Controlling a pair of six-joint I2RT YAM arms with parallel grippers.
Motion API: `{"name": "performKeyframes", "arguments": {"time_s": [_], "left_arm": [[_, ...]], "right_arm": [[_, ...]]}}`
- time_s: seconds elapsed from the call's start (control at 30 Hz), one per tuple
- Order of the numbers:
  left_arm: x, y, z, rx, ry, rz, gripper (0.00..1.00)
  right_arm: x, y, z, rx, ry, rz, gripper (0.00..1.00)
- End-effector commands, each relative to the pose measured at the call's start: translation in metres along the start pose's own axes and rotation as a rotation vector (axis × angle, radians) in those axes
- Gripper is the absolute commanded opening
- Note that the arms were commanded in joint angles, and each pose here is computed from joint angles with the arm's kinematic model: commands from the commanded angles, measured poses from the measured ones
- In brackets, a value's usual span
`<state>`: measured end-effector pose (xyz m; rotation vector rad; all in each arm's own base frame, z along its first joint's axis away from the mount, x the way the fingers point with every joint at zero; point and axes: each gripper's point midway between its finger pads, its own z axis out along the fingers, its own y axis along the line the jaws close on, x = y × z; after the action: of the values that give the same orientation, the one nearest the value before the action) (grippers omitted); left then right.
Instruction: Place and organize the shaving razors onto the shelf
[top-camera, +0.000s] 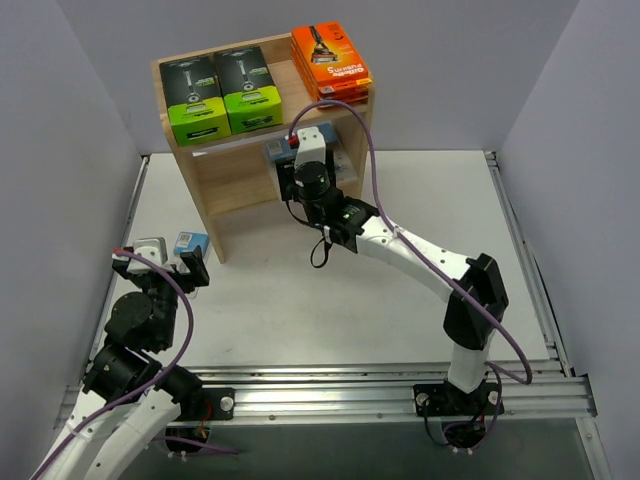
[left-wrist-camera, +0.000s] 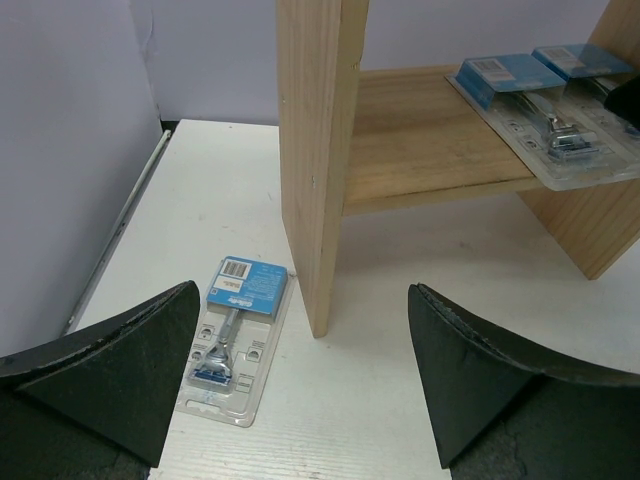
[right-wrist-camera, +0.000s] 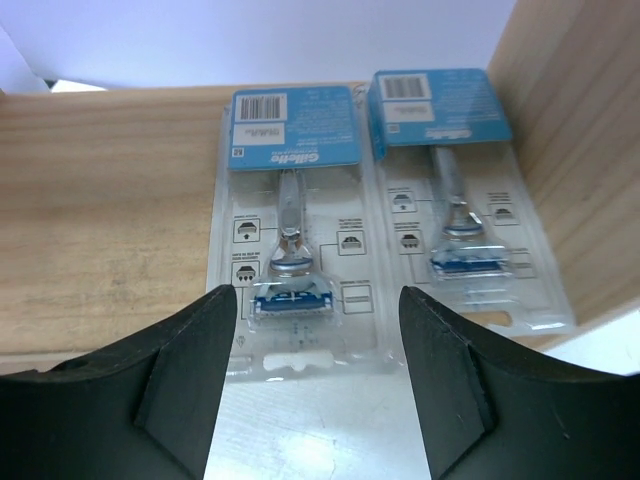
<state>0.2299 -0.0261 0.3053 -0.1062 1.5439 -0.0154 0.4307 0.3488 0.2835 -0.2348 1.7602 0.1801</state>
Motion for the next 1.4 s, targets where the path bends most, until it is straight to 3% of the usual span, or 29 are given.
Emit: {"name": "performKeyframes", "arguments": {"time_s": [0.0, 0.3, 0.4, 0.53, 0.63, 0.83, 1.37], "left_arm": [[-0.008, 0.0, 0.003, -0.009, -0.027, -0.002, 0.94], [-0.006, 0.0, 0.004, -0.012, -0.021, 0.004, 0.94], [-0.006, -0.001, 0.004, -0.011, -0.021, 0.003, 0.94], [-0.006, 0.0, 0.004, -0.014, -0.021, 0.004, 0.94], [-0.006, -0.001, 0.004, -0.011, -0.02, 0.004, 0.94], [-0.007, -0.001, 0.004, -0.009, -0.022, 0.002, 0.94], [-0.008, -0.004, 0.003, 0.008, -0.029, -0.008, 0.94]], "right_arm": [[-0.04, -0.013, -0.028, 0.02, -0.085, 0.066, 0.61], [-0.025, -0.029, -0.058, 0.02, -0.064, 0.132, 0.54], [-0.014, -0.03, -0.064, 0.005, -0.043, 0.155, 0.43], [0.004, -0.024, -0.067, -0.027, -0.006, 0.183, 0.21], [0.02, -0.02, -0.065, -0.041, 0.025, 0.19, 0.14], [0.041, -0.005, -0.058, -0.076, 0.068, 0.19, 0.08], [0.071, 0.023, -0.025, -0.11, 0.132, 0.172, 0.08]]}}
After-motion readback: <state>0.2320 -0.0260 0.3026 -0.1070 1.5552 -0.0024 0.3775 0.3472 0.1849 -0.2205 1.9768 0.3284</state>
